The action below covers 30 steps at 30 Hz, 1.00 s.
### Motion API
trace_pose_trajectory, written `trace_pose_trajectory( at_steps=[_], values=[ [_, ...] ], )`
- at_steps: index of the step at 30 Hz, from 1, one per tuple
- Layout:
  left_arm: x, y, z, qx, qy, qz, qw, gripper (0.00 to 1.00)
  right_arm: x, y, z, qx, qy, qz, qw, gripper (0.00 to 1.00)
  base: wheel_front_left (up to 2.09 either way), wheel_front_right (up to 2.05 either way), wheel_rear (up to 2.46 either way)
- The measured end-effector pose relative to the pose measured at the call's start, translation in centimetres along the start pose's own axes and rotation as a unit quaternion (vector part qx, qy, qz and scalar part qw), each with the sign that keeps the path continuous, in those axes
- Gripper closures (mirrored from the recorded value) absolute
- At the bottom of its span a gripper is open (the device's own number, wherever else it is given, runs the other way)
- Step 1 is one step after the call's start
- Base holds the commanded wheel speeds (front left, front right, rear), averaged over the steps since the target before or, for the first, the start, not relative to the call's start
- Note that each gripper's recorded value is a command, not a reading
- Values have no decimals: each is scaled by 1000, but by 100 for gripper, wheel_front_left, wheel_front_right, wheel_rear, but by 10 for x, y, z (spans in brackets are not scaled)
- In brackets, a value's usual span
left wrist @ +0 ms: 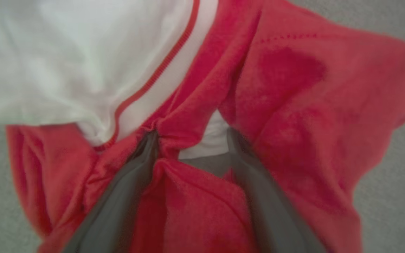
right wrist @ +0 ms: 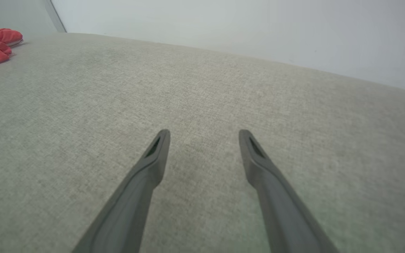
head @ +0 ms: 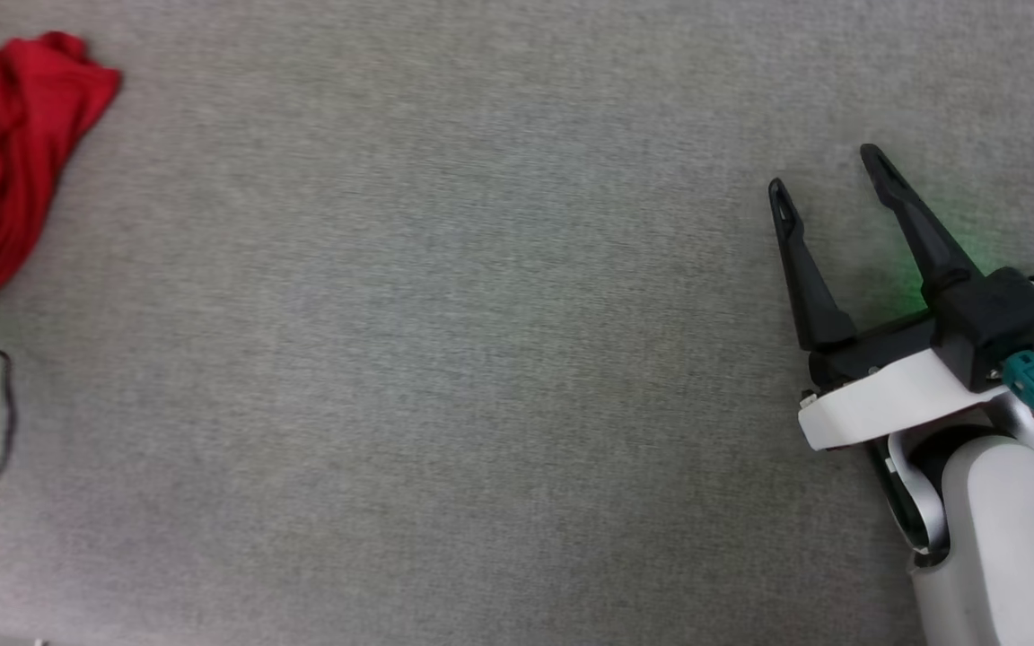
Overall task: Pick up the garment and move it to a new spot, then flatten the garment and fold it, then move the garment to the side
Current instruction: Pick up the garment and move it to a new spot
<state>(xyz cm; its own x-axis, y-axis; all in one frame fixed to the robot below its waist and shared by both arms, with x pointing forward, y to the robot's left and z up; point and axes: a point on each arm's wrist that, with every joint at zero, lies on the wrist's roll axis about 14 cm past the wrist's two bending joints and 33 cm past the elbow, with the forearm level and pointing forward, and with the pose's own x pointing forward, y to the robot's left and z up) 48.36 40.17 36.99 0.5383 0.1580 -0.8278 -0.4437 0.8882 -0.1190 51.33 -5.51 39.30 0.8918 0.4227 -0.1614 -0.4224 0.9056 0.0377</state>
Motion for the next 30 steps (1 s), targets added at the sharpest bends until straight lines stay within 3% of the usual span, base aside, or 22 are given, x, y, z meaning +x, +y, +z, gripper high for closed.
trace_pose_trajectory(
  at_steps=[2,3,4,5,6,12,18,22,30],
  values=[
    [9,0,-5,-12,21,0,1000,0,-2,-9,-5,-1,4,-11,1000,0,0,0,0],
    [13,-1,-7,-21,27,0,999,9,-3,-12,-8,0,7,-15,1000,0,0,0,0],
    [16,-2,-9,-24,34,-1,999,56,-3,-14,-9,0,8,-17,1000,0,0,0,0],
    [17,-2,-9,-25,39,0,999,84,-4,-15,-10,0,9,-19,1000,0,0,0,0],
    [17,-2,-9,-27,39,0,999,100,-5,-16,-10,-1,10,-21,1000,0,0,0,0],
    [7,4,6,3,-17,20,1000,100,-9,-13,-1,-1,6,-20,1000,0,0,0,0],
    [-33,5,57,45,-154,38,986,100,-22,-8,21,0,-12,-25,1000,0,0,0,0],
    [-71,-5,90,67,-249,27,966,100,-35,-4,40,-1,-28,-29,999,0,0,0,0],
    [-154,-54,125,119,-410,-30,904,100,-72,-2,80,-6,-66,-50,997,0,0,0,0]
  ],
)
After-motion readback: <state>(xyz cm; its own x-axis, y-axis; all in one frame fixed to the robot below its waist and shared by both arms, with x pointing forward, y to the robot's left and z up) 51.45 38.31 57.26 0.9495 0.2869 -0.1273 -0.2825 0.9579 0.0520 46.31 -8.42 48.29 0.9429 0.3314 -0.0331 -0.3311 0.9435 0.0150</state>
